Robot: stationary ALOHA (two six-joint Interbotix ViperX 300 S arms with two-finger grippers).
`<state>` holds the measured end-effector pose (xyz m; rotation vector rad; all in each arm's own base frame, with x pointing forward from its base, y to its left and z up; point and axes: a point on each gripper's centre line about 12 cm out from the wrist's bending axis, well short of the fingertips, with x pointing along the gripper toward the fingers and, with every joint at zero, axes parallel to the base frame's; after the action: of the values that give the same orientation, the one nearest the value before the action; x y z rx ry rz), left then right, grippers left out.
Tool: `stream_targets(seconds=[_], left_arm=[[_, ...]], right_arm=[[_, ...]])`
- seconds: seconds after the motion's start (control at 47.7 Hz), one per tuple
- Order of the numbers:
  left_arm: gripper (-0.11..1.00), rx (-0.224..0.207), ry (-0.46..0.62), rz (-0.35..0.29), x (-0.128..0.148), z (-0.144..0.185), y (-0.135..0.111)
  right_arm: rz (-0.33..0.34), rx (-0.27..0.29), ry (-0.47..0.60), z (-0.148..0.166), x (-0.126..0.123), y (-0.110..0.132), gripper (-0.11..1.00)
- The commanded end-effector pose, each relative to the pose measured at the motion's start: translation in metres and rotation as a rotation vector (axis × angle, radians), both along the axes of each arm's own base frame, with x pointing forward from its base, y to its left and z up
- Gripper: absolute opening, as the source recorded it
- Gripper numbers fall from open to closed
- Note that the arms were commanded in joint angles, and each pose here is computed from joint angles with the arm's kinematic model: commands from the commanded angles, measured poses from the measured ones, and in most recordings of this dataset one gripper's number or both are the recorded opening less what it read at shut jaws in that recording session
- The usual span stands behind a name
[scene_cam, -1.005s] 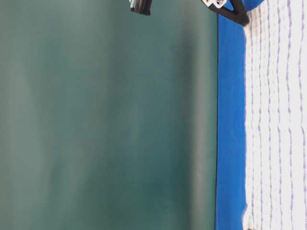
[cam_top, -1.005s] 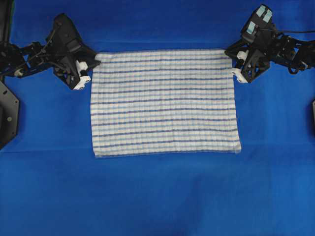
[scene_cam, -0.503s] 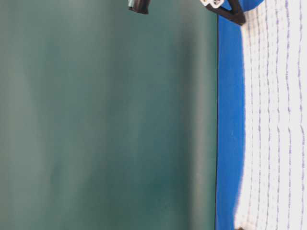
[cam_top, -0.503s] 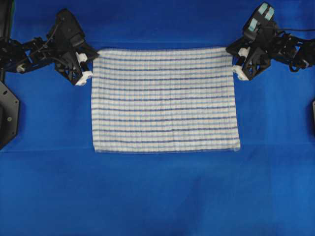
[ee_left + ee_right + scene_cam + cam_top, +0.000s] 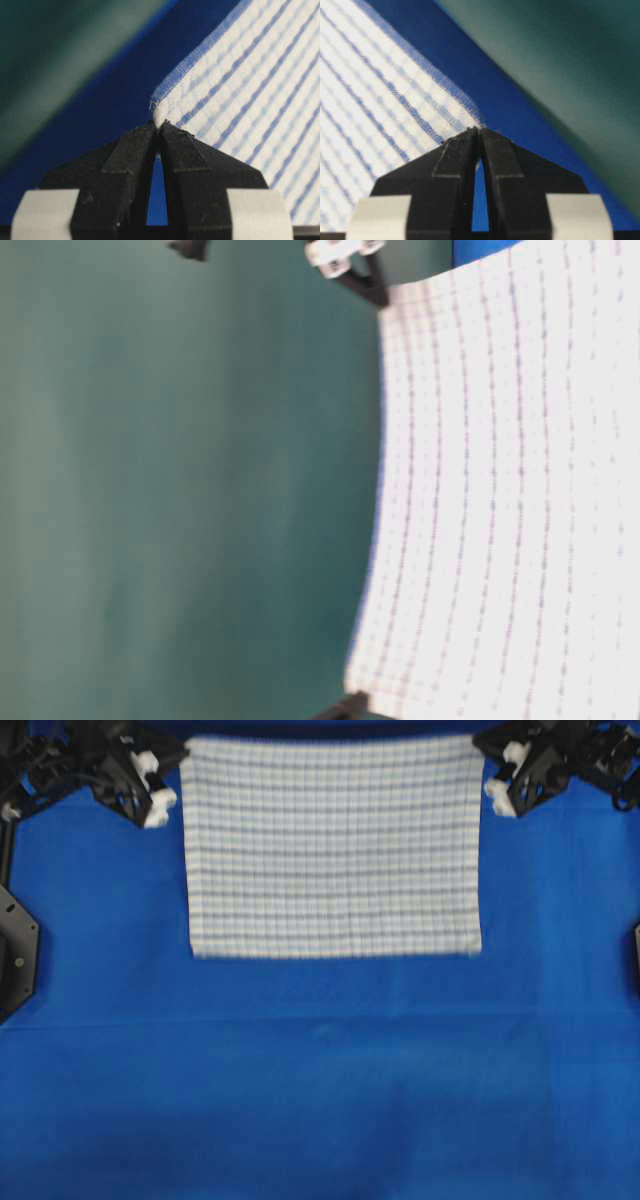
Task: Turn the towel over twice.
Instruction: 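Lift the far corners with both grippers and pull them toward the near edge, then lay the far edge down at the near edge and release both grippers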
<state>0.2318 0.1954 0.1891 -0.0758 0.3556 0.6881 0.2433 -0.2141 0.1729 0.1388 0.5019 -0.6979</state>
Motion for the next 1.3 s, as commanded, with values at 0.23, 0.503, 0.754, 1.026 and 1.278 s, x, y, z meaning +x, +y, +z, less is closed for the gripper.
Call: stream_targets(seconds=[0.23, 0.503, 0.754, 1.026, 1.278], left_arm=[[0.02, 0.178, -0.162, -0.004, -0.005, 0.074, -0.003], [0.02, 0.252, -0.252, -0.036, -0.018, 0.104, -0.026], [0.02, 0.258, -0.301, -0.136, -0.024, 0.106, -0.063], [0.02, 0.186, -0.256, -0.274, -0.025, 0.085, -0.101], [0.02, 0.080, -0.156, -0.452, -0.017, 0.055, -0.141]], right_arm=[[0.021, -0.135, -0.083, 0.091, -0.002, 0.000, 0.05], [0.038, -0.194, -0.105, 0.139, -0.015, 0.014, 0.05], [0.113, -0.176, -0.112, 0.147, -0.022, 0.050, 0.05], [0.271, -0.037, -0.072, 0.121, -0.014, 0.102, 0.05], [0.403, 0.097, -0.044, 0.086, -0.006, 0.149, 0.05]])
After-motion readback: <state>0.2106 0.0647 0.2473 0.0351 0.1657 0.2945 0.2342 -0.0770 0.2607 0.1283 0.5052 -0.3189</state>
